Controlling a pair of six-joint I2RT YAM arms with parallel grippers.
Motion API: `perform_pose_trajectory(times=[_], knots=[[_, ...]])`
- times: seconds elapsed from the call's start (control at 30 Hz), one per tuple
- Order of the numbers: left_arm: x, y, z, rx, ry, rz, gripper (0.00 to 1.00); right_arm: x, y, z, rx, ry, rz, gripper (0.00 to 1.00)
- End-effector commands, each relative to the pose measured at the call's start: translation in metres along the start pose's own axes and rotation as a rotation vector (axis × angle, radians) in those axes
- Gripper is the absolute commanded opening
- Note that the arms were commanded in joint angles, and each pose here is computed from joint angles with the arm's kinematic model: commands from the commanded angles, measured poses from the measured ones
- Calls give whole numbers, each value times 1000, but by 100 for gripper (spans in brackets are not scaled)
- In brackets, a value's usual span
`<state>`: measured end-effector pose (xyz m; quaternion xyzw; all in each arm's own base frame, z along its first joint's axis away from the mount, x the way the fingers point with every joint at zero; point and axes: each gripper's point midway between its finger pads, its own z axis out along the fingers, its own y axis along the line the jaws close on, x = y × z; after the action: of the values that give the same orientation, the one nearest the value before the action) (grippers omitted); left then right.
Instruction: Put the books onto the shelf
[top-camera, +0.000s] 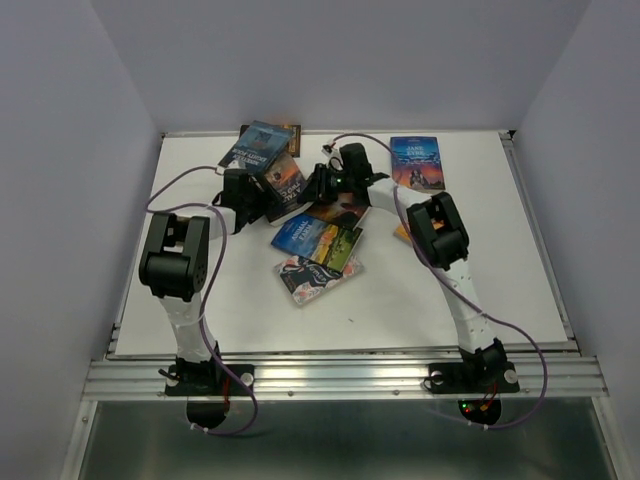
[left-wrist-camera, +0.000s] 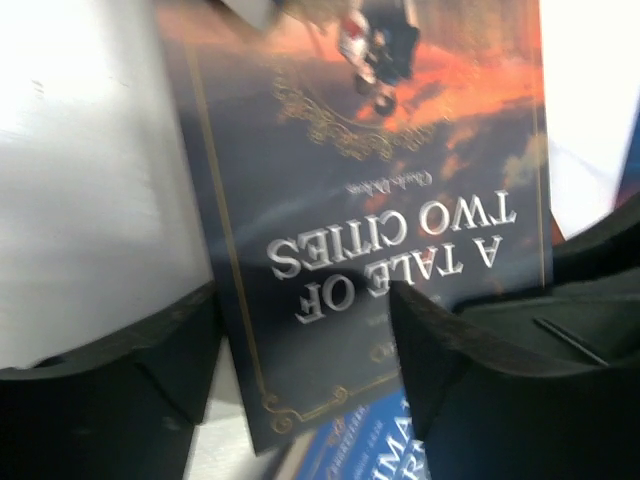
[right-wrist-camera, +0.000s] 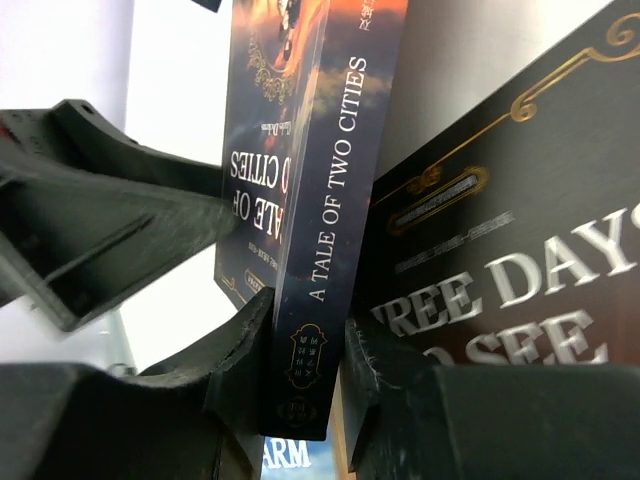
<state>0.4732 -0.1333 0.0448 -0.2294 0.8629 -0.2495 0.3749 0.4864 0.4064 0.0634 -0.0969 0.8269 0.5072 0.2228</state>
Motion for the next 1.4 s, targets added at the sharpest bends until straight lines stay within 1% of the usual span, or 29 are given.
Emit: perform_pose_trajectory(times=[0.0,0.03,0.1,0.13,0.17,0.23,0.27,0.3,0.33,0.37,0.4,0.5,0.57,0.6,0.63,0.67,0.73,0.77,0.8,0.83,0.87,0.9,0.93,1.0,1.03,1.1,1.17,1.23,1.37], knots=[[-4,-60,-40,182,17,101,87,-25,63,-27,60,-44,-325,14],[-7,-65,-46,190,8,123,89,-36,60,-37,110,-73,-354,14],[-22,-81,-66,233,-29,212,99,-49,64,-57,158,-98,-400,13],[-27,-87,-74,235,-36,237,99,-55,64,-68,183,-107,-432,13],[-32,-94,-82,256,-49,301,99,-68,69,-92,223,-132,-442,12],[-57,-120,-108,300,-112,353,99,-72,68,-118,274,-123,-479,9],[-64,-131,-118,333,-131,390,99,-81,81,-137,283,-142,-513,7],[-67,-144,-132,389,-136,480,99,-86,78,-152,304,-136,-570,6],[-81,-164,-146,434,-174,536,99,-79,81,-161,321,-100,-580,5],[-84,-175,-157,476,-174,586,99,-80,81,-173,338,-87,-622,5],[-94,-187,-171,499,-207,670,99,-82,90,-186,350,-82,-695,4],[-108,-199,-192,512,-267,747,99,-72,93,-210,389,-42,-734,1],[-107,-211,-207,572,-295,880,99,-66,105,-231,386,-15,-802,1],[-108,-216,-213,594,-314,980,99,-64,109,-244,392,-2,-832,1],[-106,-221,-217,623,-324,1039,99,-61,114,-248,381,5,-839,1],[-93,-228,-221,688,-293,1086,99,-59,120,-251,369,13,-841,1],[-89,-243,-226,756,-298,1166,99,-53,143,-258,297,20,-862,1],[-68,-250,-221,858,-231,1206,99,-49,151,-259,265,23,-868,1],[-57,-254,-221,914,-195,1245,99,-45,158,-261,230,27,-877,1],[-44,-260,-230,992,-126,1271,99,-37,171,-264,171,42,-901,1],[-36,-262,-226,1022,-119,1365,99,-34,176,-266,149,46,-914,1],[-14,-262,-209,1053,-38,1396,99,-32,179,-268,137,50,-926,1],[-4,-264,-213,1058,34,1423,99,-27,183,-271,119,65,-944,1],[22,-260,-201,1105,149,1521,99,-27,189,-277,116,58,-973,1],[37,-261,-199,1143,192,1543,99,-25,191,-279,113,63,-973,1],[50,-260,-193,1209,262,1541,99,-24,195,-281,106,58,-981,1],[56,-259,-194,1263,289,1528,99,-21,198,-281,83,61,-981,1],[62,-252,-190,1275,309,1537,99,-16,203,-281,43,73,-988,1],[66,-247,-177,1233,317,1501,99,-3,216,-285,-41,93,-1011,1]])
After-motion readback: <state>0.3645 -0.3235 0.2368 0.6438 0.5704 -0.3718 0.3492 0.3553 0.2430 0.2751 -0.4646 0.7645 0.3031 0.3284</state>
